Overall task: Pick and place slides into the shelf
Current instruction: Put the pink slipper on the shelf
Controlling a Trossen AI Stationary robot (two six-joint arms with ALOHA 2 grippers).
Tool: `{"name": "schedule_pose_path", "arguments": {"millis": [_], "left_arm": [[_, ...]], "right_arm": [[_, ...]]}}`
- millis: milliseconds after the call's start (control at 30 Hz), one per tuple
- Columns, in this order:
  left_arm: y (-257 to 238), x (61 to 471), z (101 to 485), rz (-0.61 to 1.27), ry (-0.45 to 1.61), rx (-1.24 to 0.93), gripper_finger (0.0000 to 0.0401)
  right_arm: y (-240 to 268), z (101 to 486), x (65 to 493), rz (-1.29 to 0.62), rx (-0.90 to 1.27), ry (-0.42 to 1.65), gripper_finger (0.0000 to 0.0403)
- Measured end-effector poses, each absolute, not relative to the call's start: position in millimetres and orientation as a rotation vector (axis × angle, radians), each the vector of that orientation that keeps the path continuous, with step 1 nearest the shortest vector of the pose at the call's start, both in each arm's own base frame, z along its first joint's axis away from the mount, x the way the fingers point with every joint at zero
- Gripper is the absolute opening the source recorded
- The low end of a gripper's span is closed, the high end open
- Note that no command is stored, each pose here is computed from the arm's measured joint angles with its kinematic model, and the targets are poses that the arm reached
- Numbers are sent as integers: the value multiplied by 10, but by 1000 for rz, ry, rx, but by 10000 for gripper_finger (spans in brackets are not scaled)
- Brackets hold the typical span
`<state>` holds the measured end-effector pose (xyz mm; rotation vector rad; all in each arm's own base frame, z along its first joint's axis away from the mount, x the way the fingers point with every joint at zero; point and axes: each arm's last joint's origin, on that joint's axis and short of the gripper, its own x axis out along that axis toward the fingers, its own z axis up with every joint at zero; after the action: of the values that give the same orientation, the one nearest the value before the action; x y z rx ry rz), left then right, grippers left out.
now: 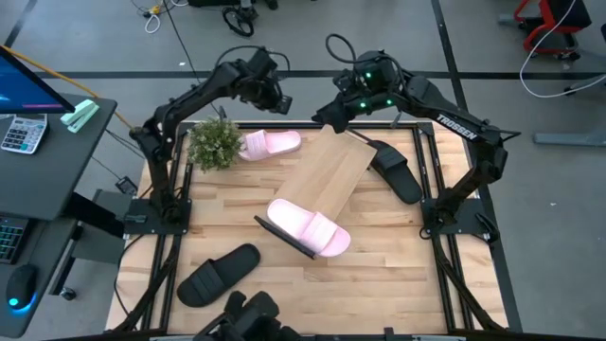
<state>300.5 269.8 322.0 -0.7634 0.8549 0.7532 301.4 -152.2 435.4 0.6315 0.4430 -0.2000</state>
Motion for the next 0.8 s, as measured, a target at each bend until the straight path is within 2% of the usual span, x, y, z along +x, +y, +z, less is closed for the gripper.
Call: {"name": "schedule_pose_path", "arguments": {"millis": [233,433,633,800], "left_arm": [[2561,2981,3125,835,1040,-696,105],[2477,2992,3080,841,1099,-699,105],[2456,3017,3080,923,1106,-624,105],[2519,3071,2903,941,1164,-628,105]], "right_arm": [[-1513,4277,2969,-261,636,526,209],[-1488,4193,2922,-270,632,622,211],[-1462,4153,2904,-280,609,674,211],[-1427,4153,2922,-274,593,678,211]]}}
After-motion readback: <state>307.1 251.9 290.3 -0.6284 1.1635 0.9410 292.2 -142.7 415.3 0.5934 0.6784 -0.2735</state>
